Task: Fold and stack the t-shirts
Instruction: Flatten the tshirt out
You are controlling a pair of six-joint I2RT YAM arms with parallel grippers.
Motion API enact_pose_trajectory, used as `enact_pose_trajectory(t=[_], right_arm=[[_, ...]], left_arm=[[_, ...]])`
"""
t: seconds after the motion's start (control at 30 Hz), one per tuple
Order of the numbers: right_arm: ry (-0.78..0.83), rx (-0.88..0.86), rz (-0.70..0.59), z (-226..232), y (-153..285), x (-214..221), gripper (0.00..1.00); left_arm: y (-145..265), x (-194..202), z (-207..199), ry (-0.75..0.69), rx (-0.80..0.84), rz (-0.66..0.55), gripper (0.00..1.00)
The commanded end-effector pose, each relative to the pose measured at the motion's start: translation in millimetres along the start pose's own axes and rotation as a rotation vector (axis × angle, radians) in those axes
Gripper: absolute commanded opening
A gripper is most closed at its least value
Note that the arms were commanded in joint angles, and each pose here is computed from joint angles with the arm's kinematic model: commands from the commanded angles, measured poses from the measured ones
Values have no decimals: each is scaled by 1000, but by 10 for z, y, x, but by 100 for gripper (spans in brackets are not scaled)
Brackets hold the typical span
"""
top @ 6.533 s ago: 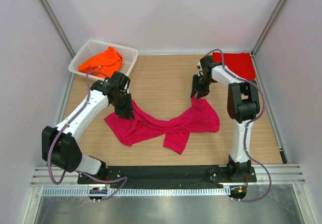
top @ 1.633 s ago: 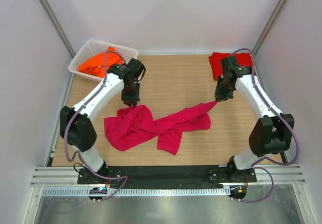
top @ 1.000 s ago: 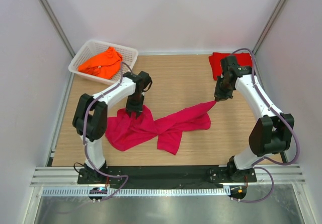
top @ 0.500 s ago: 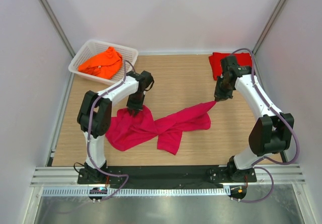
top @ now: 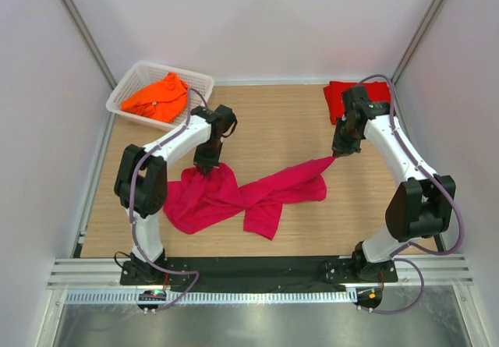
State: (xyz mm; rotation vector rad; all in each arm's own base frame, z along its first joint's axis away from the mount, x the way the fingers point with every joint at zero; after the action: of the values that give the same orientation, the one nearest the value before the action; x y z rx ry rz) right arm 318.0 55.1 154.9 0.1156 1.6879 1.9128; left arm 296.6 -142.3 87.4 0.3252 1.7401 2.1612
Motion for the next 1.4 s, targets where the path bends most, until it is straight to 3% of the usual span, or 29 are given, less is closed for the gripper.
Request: enact_pose_trajectory(t=[0.0,0.27,0.5,0.73,1.0,1.37], right_arm=[[-32,-29,-86,93,213,-213,1],[-189,-191,-259,461,824,-695,1],[-355,-368,-423,651,1539,-1119,1],[-388,-490,-585,708,2123,-1333,1],[-403,-621,-749,765,2743,-1513,1],[-387,-740,-984,732,3531,-1666,1]], left_arm=[[563,-82,214,66,-45,-151,0],[1552,-57,807,296,-115,-429,0],[2448,305,1427,524,-174,-708,0],[3143,547,1681,596,-204,-946,0],[3676,757,1885,656,-256,-1110,0],[4021,766,1945,678,-246,-1222,0]])
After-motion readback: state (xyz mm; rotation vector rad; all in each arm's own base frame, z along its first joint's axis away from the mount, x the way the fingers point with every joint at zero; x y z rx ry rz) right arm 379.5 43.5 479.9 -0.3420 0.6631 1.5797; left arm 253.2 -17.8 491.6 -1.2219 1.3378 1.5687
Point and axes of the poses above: each gripper's point midway between its finger pads, its own y axis back along the fingers, its own z axis along the line the jaws close on, x = y × z, the point moved 1 cm from there along y, back along the fingers, and after that the axes turned 14 degrees about -y, right-handed, at the moved point
